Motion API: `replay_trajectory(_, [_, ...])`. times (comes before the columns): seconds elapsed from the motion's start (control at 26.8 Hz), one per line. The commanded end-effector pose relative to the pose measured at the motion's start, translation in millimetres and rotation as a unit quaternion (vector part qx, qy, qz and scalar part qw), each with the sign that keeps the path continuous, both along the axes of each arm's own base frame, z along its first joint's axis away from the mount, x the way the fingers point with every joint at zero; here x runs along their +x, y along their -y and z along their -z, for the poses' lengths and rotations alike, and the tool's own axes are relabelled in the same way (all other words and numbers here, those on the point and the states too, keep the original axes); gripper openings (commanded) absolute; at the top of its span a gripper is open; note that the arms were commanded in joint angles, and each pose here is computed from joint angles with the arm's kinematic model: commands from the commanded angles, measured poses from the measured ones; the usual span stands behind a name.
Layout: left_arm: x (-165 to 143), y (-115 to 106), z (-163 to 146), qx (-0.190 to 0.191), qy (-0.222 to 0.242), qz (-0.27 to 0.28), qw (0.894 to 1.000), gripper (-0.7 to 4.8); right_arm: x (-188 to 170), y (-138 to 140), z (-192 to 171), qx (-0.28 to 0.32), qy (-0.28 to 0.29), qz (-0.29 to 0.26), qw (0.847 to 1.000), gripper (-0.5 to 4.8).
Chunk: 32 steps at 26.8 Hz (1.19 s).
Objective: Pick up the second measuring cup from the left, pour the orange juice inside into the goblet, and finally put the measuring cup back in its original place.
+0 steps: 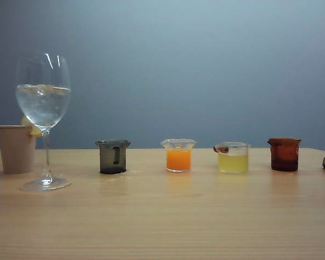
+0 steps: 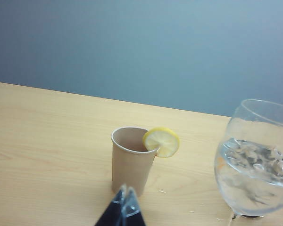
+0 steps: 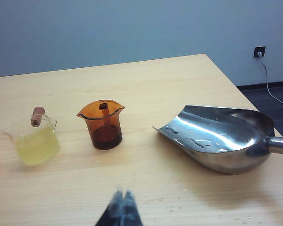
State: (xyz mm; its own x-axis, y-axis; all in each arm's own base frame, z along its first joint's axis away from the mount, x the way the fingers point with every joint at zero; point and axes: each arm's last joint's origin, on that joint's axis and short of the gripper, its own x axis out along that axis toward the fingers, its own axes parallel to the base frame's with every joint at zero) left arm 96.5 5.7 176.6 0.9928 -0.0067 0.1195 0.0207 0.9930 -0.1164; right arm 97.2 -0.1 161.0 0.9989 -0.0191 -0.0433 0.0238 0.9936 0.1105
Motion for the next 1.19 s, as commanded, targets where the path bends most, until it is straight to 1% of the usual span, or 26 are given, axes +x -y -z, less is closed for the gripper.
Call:
replay_trajectory(0.04, [-0.2, -0.1, -1.6, -0.001, 0.006, -0.001, 1.0, -0.05, 0.3, -0.1, 3.4, 0.0, -0.01, -0.001, 1.0, -0.06])
replay_trajectory(0.37, [-0.3, -0.1, -2.3, -0.001, 0.008, -0.001, 1.0, -0.05, -0.9, -0.1, -5.6, 0.0, 0.008, -0.001, 1.0, -0.06])
replay_trajectory(0.48, [-0.4, 0.0, -2.5, -0.001, 0.008, -0.001, 1.0, -0.05, -6.4, 0.7, -25.8, 0.0, 0.019, 0.012, 1.0, -0.06])
replay_trajectory(0.6, [-1.6, 0.1, -7.9, 0.0, 0.016, 0.0, 1.0, -0.05, -11.9, 0.7, -46.9, 0.001, 0.047, 0.011, 0.999, -0.06])
replay_trajectory(0.75, [-7.4, 1.0, -28.8, 0.003, 0.039, 0.005, 0.999, -0.05, -19.2, 0.1, -66.8, 0.002, 0.072, 0.0, 0.997, -0.06])
replay_trajectory(0.82, [-12.6, 1.6, -41.8, 0.002, 0.03, 0.008, 1.0, -0.05, -23.1, -0.4, -76.4, 0.002, 0.085, -0.008, 0.996, -0.06])
replay_trajectory(0.93, [-23.2, 3.0, -61.8, 0.001, 0.002, 0.016, 1.0, -0.05, -27.4, -0.8, -92.0, 0.003, 0.095, -0.016, 0.995, -0.06])
replay_trajectory(0.97, [-27.7, 3.6, -69.2, 0.001, -0.002, 0.02, 1.0, -0.05, -27.9, -1.0, -97.8, 0.009, 0.093, -0.02, 0.995, -0.06])
replay_trajectory(1.04, [-34.7, 4.9, -81.1, 0.003, 0.004, 0.031, 1.0, -0.05, -27.2, -1.9, -107.4, 0.015, 0.087, -0.034, 0.996, -0.06])
replay_trajectory(1.12, [-47.1, 8.1, -104.1, 0.025, 0.035, 0.066, 0.997, -0.05, -19.7, -4.0, -125.4, 0.033, 0.062, -0.071, 0.995, -0.06])
replay_trajectory(1.19, [-52.6, 9.5, -114.0, 0.035, 0.031, 0.082, 0.996, -0.05, -13.1, -4.6, -132.6, 0.036, 0.05, -0.079, 0.995, -0.06])
